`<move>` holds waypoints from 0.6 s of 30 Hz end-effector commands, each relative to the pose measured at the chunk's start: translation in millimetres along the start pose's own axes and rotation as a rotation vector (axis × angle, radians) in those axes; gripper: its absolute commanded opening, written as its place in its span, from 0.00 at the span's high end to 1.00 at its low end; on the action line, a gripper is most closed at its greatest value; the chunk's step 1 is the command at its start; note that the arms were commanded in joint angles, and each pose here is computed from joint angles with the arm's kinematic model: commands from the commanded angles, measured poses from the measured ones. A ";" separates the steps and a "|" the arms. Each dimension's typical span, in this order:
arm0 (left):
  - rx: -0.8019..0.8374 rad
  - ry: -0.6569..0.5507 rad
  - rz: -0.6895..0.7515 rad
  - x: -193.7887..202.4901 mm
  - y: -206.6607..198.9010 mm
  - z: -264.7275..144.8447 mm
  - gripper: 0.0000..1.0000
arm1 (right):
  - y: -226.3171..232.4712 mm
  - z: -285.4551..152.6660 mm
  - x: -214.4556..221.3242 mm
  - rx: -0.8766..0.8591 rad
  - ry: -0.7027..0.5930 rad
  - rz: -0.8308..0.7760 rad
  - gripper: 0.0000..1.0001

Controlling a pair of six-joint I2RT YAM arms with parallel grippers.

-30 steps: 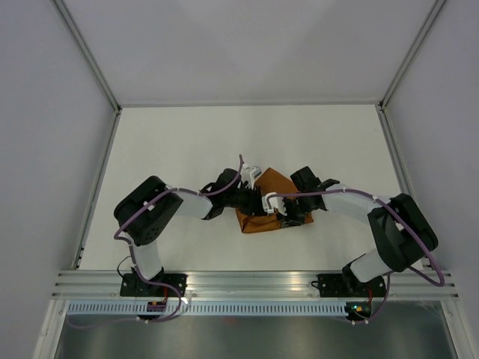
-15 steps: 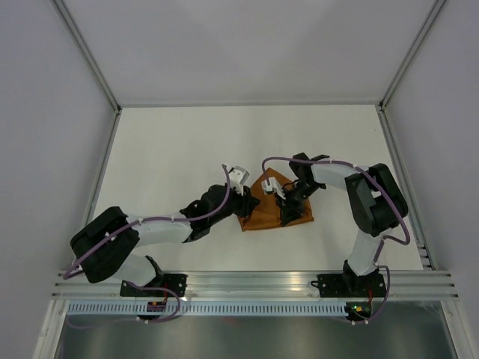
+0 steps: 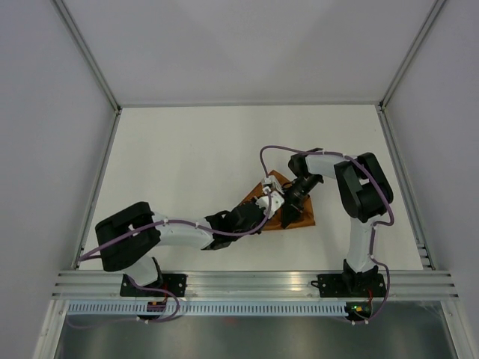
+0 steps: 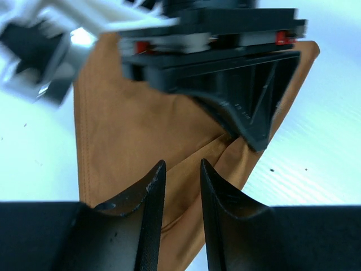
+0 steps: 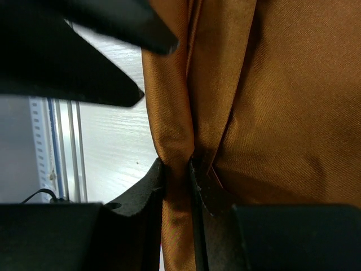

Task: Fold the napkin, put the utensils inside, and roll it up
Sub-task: Roll the napkin at the center of the board.

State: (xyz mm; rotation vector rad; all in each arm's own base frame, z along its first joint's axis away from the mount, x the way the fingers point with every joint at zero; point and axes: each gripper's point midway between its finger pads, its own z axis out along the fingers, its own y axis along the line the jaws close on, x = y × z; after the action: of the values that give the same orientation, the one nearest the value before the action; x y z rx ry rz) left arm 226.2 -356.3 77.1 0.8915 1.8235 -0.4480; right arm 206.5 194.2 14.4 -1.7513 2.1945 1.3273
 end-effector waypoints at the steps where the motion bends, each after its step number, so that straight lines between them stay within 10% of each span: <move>1: -0.013 -0.002 0.207 -13.9 -14.6 7.8 0.63 | -23.2 11.2 45.0 0.028 0.172 -0.012 0.89; 18: 0.056 0.012 0.275 -17.7 -33.6 9.9 0.62 | -29.0 15.3 48.4 0.002 0.183 0.030 0.89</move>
State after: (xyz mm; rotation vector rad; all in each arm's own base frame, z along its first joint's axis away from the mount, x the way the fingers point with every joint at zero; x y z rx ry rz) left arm 208.3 -382.6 75.0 1.1290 1.7194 -0.3356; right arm 184.0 186.9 13.6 -1.6901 2.3739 1.4829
